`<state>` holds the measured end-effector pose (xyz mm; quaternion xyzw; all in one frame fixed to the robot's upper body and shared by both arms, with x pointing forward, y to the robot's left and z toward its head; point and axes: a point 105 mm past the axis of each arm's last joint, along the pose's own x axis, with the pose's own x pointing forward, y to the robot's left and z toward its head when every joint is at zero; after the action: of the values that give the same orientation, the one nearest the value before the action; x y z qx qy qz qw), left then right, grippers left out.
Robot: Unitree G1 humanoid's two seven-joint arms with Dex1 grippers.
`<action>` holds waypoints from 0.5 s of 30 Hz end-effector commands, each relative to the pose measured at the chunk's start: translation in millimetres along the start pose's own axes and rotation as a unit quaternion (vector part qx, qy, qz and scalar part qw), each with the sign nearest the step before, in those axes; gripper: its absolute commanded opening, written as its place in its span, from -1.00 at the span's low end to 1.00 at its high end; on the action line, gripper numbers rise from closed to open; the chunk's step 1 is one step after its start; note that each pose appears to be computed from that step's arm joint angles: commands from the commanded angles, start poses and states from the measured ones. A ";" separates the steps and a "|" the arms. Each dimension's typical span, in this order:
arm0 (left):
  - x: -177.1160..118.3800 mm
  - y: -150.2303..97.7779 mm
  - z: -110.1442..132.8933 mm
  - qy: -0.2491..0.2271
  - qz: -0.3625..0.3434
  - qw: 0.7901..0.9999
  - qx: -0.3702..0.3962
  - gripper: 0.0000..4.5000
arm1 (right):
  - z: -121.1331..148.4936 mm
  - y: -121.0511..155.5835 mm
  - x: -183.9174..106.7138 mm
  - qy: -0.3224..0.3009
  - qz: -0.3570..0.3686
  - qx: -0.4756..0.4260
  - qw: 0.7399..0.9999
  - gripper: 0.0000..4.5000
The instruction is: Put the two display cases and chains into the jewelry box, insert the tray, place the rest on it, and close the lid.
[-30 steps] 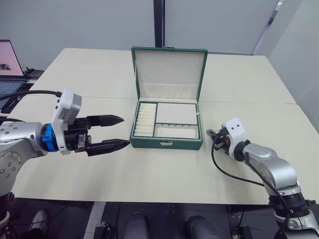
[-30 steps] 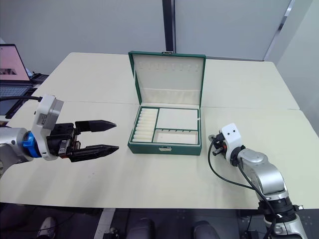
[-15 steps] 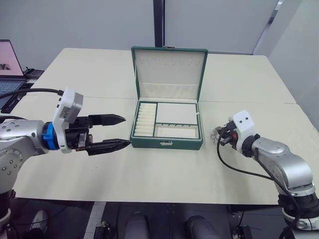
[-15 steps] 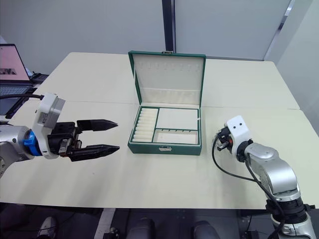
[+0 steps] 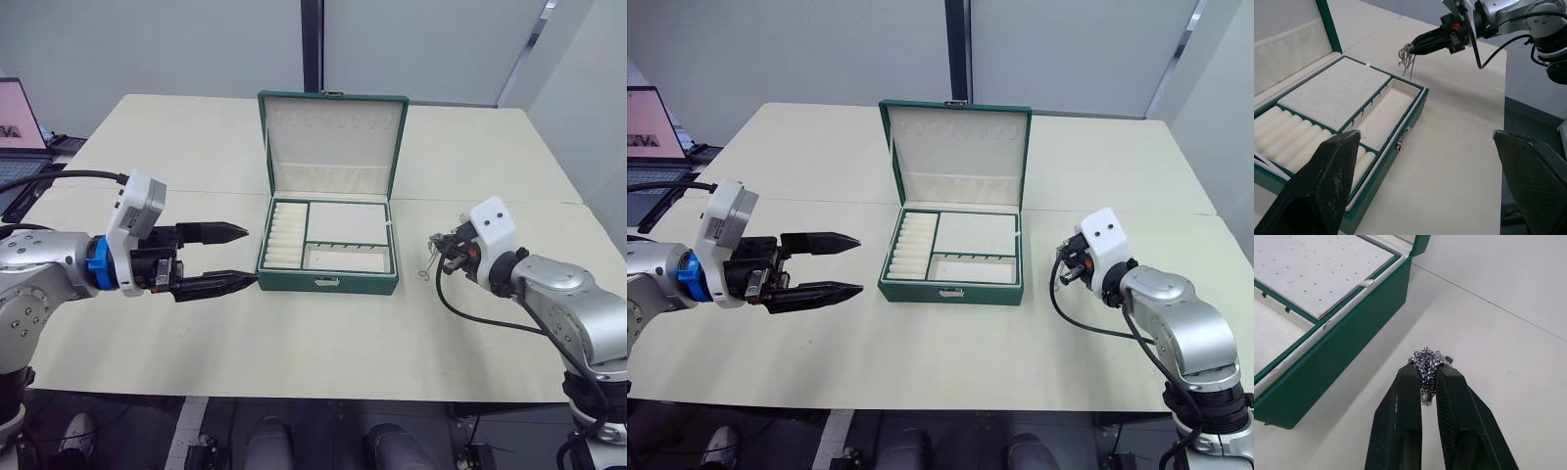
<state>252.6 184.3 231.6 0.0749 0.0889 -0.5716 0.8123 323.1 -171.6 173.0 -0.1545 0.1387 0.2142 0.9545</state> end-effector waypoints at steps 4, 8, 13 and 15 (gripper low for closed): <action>-1.6 -1.2 6.2 -0.003 -0.007 1.000 0.020 1.00 | 35.6 -3.1 -20.4 -0.040 0.011 -0.023 0.999 -0.89; -1.9 0.4 5.3 -0.003 -0.010 1.000 0.020 1.00 | 51.1 -3.3 -29.2 -0.041 0.031 -0.037 0.998 -0.89; -0.5 2.4 3.2 -0.004 -0.012 1.000 0.020 1.00 | 67.6 -4.7 -34.8 -0.044 0.044 -0.050 0.997 -0.89; -0.4 2.3 2.4 -0.004 -0.013 1.000 0.020 1.00 | 72.1 -5.1 -36.3 -0.046 0.046 -0.054 0.996 -0.89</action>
<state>255.9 186.6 227.4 0.0744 0.0914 -0.5796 0.8063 311.2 -161.8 236.5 -0.1816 0.1134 0.2746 0.9374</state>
